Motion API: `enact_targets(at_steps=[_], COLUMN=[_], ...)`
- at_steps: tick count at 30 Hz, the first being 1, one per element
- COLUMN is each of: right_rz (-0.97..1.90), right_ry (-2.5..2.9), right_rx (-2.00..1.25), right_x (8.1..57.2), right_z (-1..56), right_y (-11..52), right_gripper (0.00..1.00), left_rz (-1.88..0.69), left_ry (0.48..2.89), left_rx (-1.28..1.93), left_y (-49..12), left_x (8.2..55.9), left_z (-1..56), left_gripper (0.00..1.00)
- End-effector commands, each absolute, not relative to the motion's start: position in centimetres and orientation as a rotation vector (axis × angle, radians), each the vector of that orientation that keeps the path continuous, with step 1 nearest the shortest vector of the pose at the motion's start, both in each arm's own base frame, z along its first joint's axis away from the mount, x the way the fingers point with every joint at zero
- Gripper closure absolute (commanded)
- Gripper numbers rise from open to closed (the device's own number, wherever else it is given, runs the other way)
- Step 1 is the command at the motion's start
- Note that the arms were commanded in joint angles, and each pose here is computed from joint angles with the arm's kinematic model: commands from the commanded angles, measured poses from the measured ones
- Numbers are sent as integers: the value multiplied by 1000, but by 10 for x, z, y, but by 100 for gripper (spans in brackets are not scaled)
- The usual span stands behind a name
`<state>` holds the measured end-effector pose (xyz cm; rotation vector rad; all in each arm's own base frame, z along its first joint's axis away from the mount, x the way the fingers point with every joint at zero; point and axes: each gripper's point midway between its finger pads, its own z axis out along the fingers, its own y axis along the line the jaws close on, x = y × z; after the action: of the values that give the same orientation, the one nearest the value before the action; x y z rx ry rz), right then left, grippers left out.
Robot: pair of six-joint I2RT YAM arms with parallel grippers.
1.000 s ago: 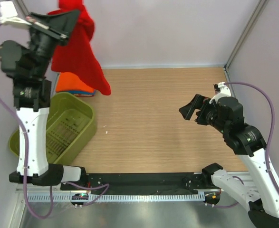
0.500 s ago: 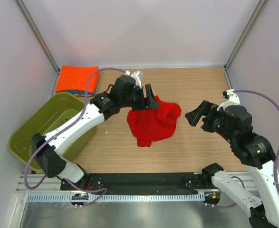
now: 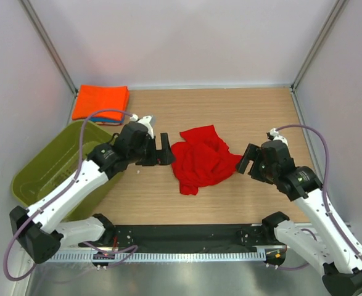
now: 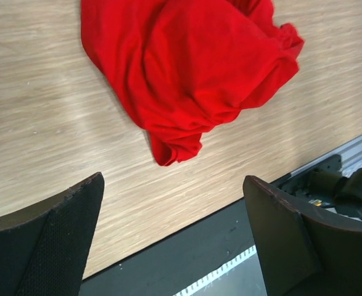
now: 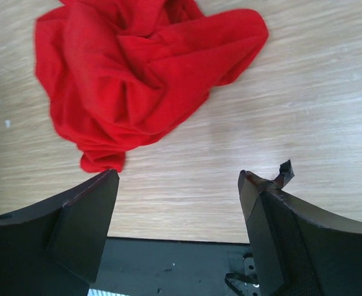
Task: Fold and stack the t-shirts
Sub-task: Move the tshirt to the center of the board, then flatten the tshirt out
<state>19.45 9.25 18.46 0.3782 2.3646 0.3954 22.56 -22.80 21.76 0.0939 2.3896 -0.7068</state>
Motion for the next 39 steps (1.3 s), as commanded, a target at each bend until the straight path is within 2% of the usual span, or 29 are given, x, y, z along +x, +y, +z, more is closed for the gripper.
enact_targets(at_steps=[1,9,15,20,24,26,27,28,29,30,31,32,34,35,36,38,39], right_rz=[356,139,327,442,470,455,420,396,361,296,181,139,-34,-45,-121,-178,-223], right_ry=[2313,2327,2316,2376,2403,2411,2411,2402,2361,2332,2316,2232,2171,2063,2085,1985,2020], right_rx=[478,620,876,922,944,952,962,959,929,925,941,882,853,824,793,778,750], right_x=[217,257,293,309,321,322,321,322,334,338,330,349,341,350,337,327,312], right_z=[174,133,92,58,42,40,44,50,71,87,104,152,202,259,275,332,336], right_y=[91,68,57,71,77,75,69,64,51,37,18,3,-24,-31,-40,-53,-57], right_gripper=[17,21,21,21,23,30,47,55,63,84,99,99,99,99,99,99,99], left_rz=[-700,-700,-613,-620,-577,-553,-549,-549,-568,-578,-574,-609,-505,-493,-491,-477,-519], left_ry=[2437,2598,2665,2702,2775,2804,2807,2806,2788,2771,2762,2686,2635,2558,2430,2367,2297], left_rx=[180,77,-2,-19,-52,-72,-90,-97,-105,-112,-112,-104,-98,-106,-130,-147,-156], left_y=[-239,-261,-259,-272,-275,-274,-274,-274,-277,-279,-279,-287,-274,-268,-266,-253,-249], left_x=[232,252,267,279,281,280,280,280,284,288,291,307,316,323,342,337,333], left_z=[199,145,91,58,27,14,13,14,22,31,44,81,123,157,209,252,289], left_gripper=[8,15,16,17,27,45,57,81,89,95,100,100,100,100,100,100,100])
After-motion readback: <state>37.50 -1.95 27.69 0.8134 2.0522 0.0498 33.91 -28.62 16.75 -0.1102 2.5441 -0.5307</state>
